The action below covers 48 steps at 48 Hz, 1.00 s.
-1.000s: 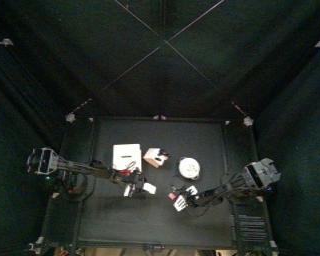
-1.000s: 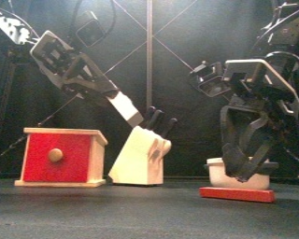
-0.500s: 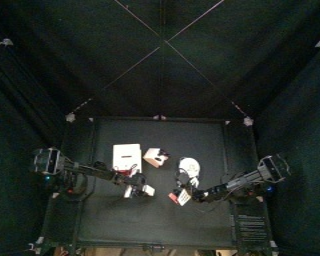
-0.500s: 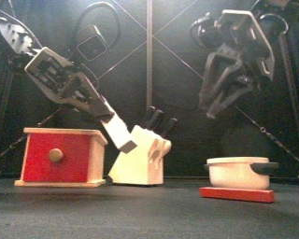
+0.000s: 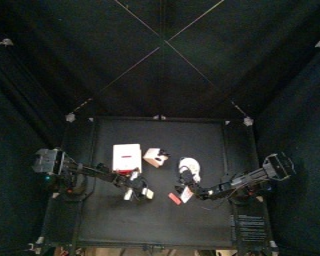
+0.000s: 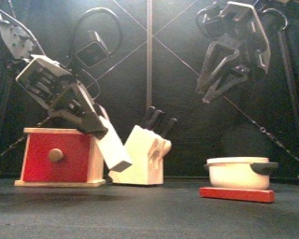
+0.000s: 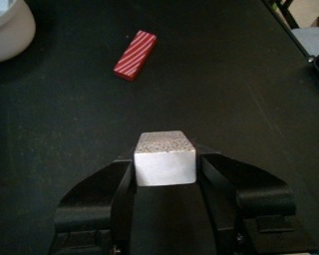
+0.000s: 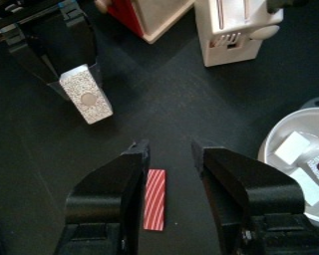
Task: Put rice on board
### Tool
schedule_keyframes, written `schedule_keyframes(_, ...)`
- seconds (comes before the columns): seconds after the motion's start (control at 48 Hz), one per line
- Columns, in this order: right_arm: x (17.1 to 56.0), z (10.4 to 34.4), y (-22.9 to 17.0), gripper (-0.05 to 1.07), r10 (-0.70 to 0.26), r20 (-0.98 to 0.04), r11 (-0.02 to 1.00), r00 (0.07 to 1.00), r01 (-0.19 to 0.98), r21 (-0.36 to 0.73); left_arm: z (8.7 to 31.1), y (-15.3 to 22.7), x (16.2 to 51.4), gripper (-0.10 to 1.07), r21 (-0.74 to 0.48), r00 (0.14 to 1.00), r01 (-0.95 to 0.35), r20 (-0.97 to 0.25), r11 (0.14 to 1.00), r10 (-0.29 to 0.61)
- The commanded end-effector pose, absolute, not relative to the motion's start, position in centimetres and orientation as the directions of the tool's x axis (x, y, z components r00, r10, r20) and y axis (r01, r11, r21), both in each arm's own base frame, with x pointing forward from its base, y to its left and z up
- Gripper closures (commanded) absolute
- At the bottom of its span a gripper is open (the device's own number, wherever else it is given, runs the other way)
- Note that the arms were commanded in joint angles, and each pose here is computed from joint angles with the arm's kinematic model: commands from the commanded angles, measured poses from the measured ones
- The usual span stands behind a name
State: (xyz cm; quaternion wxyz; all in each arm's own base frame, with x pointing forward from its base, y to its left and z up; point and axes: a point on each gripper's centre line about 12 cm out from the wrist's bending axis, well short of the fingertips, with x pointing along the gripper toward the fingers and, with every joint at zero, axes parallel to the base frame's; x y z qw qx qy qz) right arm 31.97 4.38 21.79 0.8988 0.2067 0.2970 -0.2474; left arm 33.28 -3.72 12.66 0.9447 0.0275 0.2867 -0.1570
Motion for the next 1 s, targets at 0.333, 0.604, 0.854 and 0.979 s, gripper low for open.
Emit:
schedule_keyframes(0.333,31.8,22.5,4.3,0.26,-0.318,-0.628,0.783,0.711,0.570,0.249,11.0,-4.1,33.3,0.39,-0.052,0.755,0.324,-0.588,0.945,-0.291)
schedule_keyframes(0.604,31.9,22.5,4.3,0.26,-0.318,-0.629,0.782,0.709,0.572,0.249,11.1,-4.3,32.9,0.34,-0.052,0.754,0.330,-0.587,0.943,-0.296)
schedule_keyframes(0.854,31.9,22.4,4.3,0.26,-0.319,-0.631,0.782,0.707,0.572,0.247,11.1,-4.3,33.0,0.16,-0.052,0.753,0.329,-0.588,0.943,-0.295)
schedule_keyframes(0.979,31.9,22.3,4.3,0.26,-0.319,-0.632,0.782,0.707,0.573,0.246,11.1,-4.1,33.1,0.11,-0.053,0.755,0.318,-0.590,0.947,-0.286)
